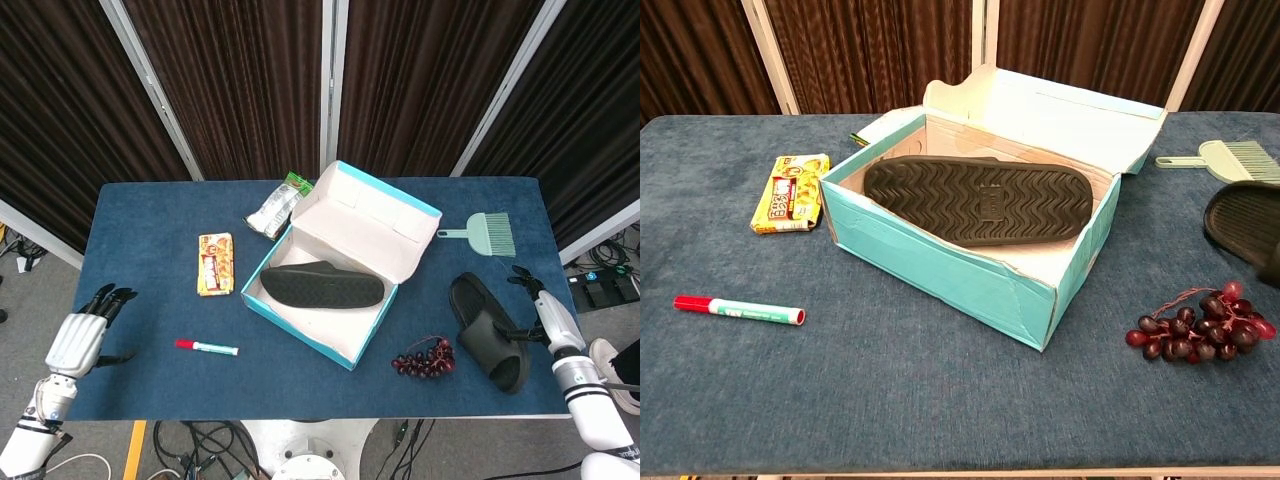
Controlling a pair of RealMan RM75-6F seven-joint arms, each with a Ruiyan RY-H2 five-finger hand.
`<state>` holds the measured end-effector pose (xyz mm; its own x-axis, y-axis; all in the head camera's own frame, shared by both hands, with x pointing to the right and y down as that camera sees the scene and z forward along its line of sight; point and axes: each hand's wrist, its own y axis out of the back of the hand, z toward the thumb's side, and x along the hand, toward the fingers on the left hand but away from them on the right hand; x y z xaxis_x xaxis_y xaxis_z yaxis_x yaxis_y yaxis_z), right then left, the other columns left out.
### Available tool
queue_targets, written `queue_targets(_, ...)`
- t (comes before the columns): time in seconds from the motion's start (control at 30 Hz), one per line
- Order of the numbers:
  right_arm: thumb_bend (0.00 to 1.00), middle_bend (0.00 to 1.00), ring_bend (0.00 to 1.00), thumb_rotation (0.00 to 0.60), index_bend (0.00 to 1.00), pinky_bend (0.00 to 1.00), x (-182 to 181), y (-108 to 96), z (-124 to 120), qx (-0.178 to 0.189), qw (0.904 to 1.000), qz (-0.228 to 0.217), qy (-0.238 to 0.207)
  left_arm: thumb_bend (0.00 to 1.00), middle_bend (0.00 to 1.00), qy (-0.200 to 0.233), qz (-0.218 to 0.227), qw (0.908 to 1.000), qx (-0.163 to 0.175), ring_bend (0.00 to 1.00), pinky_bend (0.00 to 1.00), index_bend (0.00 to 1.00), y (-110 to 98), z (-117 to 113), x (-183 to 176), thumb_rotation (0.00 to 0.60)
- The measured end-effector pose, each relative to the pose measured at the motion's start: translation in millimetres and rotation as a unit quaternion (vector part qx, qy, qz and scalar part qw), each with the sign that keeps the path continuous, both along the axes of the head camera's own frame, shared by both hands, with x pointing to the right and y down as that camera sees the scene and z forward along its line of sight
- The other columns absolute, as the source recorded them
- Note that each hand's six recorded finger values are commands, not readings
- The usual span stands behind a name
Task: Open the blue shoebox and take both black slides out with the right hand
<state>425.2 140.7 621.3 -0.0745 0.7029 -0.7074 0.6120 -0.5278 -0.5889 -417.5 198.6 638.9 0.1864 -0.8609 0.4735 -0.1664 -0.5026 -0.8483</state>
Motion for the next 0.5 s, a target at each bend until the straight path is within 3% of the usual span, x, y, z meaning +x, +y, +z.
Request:
queue_targets(0.13,0.2,0.05,0.0,0.6,0.0,0.01,-5.2,-5.9,6.1,-0.009,0.9994,0.022,-0.025,0.11,0.14,0.0,-0.002,1.0,-0.001,0.06,0.35,0.15,0.4,0.5,-1.0,0.6)
queue_targets(0.33,0.2,0.07,0.0,0.6,0.0,0.0,-13.2,-12.3,10.6,-0.006,0.9948,0.058,-0.083,0.11,0.14,-0.002,-0.003,1.0,-0.002,0.06,0.35,0.15,0.2,1.8,-3.3,0.6)
queue_targets(0.5,0.2,0.09,0.0,0.6,0.0,0.0,-31.1,-18.2,11.0,0.012,0.9947,0.021,-0.101,0.11,0.14,-0.002,-0.002,1.0,0.001,0.06,0.35,0.15,-0.7,0.4,-3.2,0.6)
